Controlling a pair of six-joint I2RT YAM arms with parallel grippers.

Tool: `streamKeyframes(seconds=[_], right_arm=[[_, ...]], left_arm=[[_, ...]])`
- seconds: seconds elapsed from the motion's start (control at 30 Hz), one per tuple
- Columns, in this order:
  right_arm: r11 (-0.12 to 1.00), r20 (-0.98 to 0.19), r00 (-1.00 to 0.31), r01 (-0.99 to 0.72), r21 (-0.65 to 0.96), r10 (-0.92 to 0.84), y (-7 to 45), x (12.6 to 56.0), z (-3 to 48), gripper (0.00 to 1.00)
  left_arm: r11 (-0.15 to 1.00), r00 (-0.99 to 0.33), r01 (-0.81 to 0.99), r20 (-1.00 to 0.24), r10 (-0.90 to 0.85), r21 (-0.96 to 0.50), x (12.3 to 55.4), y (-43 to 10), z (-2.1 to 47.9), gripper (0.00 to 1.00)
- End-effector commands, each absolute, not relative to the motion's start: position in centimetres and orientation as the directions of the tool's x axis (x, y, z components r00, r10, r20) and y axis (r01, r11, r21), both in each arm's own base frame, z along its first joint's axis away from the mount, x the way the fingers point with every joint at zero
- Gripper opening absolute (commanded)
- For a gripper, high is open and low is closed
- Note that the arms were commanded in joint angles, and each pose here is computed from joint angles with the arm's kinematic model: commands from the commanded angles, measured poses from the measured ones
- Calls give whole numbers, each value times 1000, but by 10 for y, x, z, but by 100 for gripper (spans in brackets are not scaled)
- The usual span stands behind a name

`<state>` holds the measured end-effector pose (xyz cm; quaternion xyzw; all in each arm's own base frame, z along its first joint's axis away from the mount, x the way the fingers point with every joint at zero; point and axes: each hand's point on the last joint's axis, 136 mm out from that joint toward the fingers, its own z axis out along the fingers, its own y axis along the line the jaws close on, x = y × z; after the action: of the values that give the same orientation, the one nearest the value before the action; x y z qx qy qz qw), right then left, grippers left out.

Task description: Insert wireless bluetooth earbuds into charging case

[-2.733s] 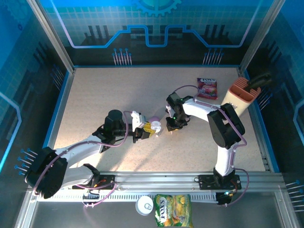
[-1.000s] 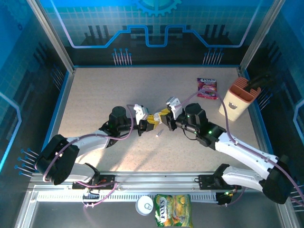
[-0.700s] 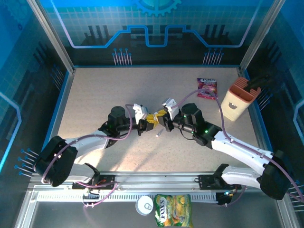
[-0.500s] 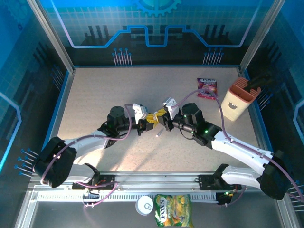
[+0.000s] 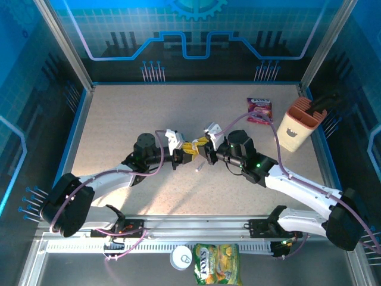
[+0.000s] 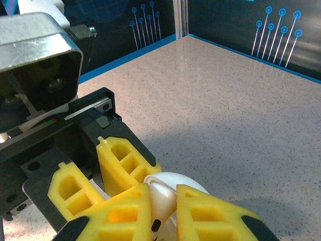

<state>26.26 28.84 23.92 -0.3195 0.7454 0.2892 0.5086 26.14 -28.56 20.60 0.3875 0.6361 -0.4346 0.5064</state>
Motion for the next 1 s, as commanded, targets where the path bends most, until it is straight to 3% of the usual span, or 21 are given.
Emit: streamKeyframes(seconds=[0.0, 0.17, 0.47, 0.67, 0.97], right_arm=[[625, -948, -255, -776, 83, -190, 287, 260, 238, 14], [595, -946, -253, -799, 85, -205, 288, 253, 233, 17], [601, -950, -300, -777, 187, -92, 277, 255, 258, 39], [587, -938, -345, -762, 273, -12, 267, 259, 269, 43], [801, -820, -565, -450, 395, 87, 216, 302, 218, 44]], left_arm=[[287, -154, 947, -988, 25, -140, 254, -288, 223, 18], [287, -151, 948, -988, 17, -139, 255, -288, 226, 18], [288, -146, 949, -989, 25, -132, 254, -287, 224, 18], [291, -135, 949, -990, 32, -120, 253, -287, 222, 18], [377, -135, 919, -990, 32, -113, 261, -264, 213, 18]])
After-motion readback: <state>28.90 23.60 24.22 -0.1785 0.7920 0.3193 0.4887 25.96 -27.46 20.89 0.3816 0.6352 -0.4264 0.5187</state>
